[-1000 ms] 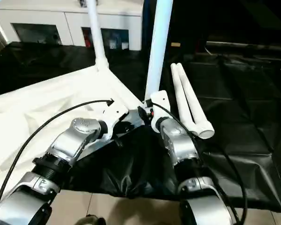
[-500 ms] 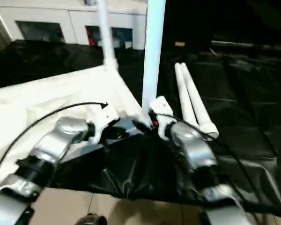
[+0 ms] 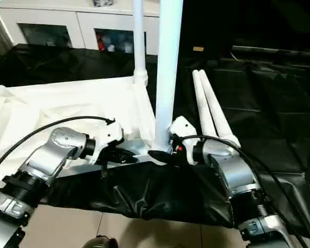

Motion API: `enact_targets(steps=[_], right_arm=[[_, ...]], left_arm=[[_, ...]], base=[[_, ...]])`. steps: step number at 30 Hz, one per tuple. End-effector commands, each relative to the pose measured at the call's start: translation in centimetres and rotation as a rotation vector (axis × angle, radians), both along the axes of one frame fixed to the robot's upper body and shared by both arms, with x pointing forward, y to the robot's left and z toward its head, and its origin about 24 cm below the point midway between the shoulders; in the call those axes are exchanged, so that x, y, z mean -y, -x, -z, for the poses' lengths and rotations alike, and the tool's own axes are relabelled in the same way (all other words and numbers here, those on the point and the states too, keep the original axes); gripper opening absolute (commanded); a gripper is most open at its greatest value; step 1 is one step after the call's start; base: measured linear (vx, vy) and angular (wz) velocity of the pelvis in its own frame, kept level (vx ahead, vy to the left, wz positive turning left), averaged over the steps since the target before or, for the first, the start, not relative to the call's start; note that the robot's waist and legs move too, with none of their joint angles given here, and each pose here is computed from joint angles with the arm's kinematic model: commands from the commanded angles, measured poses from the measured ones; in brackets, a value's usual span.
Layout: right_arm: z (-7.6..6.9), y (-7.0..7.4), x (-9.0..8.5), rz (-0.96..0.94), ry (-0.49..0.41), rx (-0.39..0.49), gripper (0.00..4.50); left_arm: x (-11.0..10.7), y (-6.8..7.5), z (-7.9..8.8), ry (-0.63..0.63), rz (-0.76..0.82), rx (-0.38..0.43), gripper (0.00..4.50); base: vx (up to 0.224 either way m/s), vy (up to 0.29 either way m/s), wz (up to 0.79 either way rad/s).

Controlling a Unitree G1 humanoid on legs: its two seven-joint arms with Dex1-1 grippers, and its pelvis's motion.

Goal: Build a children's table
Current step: Rotate leg to tighten

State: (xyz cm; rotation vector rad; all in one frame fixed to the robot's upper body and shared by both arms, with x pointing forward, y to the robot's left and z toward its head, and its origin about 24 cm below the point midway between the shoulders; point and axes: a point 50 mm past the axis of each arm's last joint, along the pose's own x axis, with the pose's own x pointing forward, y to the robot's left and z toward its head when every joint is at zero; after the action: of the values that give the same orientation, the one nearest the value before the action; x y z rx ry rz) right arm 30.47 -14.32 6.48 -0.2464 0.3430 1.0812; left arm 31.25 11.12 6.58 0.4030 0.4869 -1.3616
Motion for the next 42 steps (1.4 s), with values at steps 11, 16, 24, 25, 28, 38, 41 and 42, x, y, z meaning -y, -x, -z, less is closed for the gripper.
enact_targets(steps=[11, 16, 24, 25, 28, 38, 41, 42], right_arm=[[1.0, -0.5, -2.7, 0.104, -0.044, -0.012, 2.70], [2.3, -3.1, -4.4, 0.457, -0.076, -0.019, 2.70], [1.7, -4.6, -7.1, 0.561, -0.123, -0.001, 3.25], [1.7, -4.6, -7.2, 0.555, -0.130, -0.005, 3.39], [1.5, -4.7, -7.4, 0.525, -0.128, 0.007, 3.60], [1.1, -3.6, -4.6, 0.298, -0.076, 0.088, 3.93], [1.0, -2.5, -3.4, 0.171, -0.051, 0.084, 3.93], [1.1, -2.2, -3.3, 0.144, -0.045, 0.083, 3.93]], left_arm=[[2.2, -0.9, -1.0, 0.054, -0.043, 0.063, 0.00], [4.0, -2.8, -1.0, 0.054, -0.328, 0.109, 0.00], [6.8, -2.5, -1.1, 0.088, -0.366, 0.138, 0.00], [6.9, -2.4, -1.1, 0.086, -0.363, 0.140, 0.00], [6.8, -2.1, -0.9, 0.085, -0.331, 0.145, 0.00], [4.5, -1.0, -1.0, 0.076, -0.132, 0.124, 0.00], [3.6, -0.7, -1.2, 0.076, -0.059, 0.108, 0.00], [3.5, -0.6, -1.3, 0.080, -0.041, 0.107, 0.00]], base=[[0.000, 0.000, 0.00], [0.000, 0.000, 0.00], [0.000, 0.000, 0.00], [0.000, 0.000, 0.00], [0.000, 0.000, 0.00], [0.000, 0.000, 0.00], [0.000, 0.000, 0.00], [0.000, 0.000, 0.00]])
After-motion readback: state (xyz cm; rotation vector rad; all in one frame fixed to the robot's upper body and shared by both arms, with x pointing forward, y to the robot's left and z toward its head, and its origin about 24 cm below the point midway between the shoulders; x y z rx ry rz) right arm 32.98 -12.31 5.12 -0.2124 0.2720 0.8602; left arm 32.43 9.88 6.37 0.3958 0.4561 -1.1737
